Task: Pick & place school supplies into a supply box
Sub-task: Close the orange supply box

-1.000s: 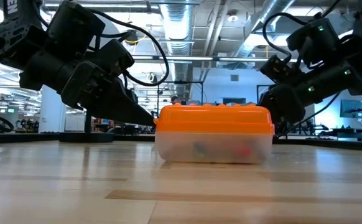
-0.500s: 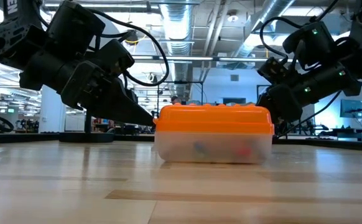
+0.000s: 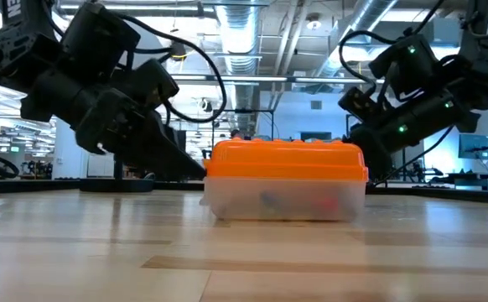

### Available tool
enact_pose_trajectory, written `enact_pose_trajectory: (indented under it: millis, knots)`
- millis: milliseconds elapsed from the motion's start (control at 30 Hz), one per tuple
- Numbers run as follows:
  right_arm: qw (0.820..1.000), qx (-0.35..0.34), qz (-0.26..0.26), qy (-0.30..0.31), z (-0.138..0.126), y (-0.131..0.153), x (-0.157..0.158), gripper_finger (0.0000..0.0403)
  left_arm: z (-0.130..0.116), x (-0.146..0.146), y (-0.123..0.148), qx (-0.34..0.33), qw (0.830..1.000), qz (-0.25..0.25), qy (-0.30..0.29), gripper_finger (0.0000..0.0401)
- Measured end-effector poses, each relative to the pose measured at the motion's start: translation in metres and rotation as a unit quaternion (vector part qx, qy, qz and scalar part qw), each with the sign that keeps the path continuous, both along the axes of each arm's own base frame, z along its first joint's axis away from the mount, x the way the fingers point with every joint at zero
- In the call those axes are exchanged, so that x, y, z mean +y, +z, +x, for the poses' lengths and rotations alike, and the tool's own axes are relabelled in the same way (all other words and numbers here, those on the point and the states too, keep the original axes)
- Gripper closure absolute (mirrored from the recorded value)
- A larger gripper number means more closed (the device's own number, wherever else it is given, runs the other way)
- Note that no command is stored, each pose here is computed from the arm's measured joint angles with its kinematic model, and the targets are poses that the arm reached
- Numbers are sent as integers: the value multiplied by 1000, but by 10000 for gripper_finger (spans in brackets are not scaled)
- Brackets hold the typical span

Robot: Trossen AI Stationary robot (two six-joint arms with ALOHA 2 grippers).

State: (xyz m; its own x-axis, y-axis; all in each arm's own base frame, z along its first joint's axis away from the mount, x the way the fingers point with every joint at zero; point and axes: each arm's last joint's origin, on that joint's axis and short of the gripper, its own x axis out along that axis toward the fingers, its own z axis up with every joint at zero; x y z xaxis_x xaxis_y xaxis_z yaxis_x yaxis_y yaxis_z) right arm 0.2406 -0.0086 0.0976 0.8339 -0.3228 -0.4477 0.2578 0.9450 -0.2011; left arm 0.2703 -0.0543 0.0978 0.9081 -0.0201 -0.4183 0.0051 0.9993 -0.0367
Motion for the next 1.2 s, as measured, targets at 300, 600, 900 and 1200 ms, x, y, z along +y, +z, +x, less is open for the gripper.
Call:
enact_pose_trajectory:
  millis: [300, 600, 900, 1200]
  knots:
    - [999, 20, 21, 19, -3, -5, 12, 290, 2, 16, -1, 4, 999, 4, 47, 264]
    - [997, 41, 35, 58, -9, -9, 43, 290, 5, 31, 2, -13, 998, 3, 57, 264]
    - [997, 57, 28, 46, -13, -12, 48, 290, 9, 34, 6, -27, 999, 2, 42, 264]
    - [996, 66, 36, 46, -14, -14, 49, 290, 9, 40, 5, -24, 998, 7, 56, 264]
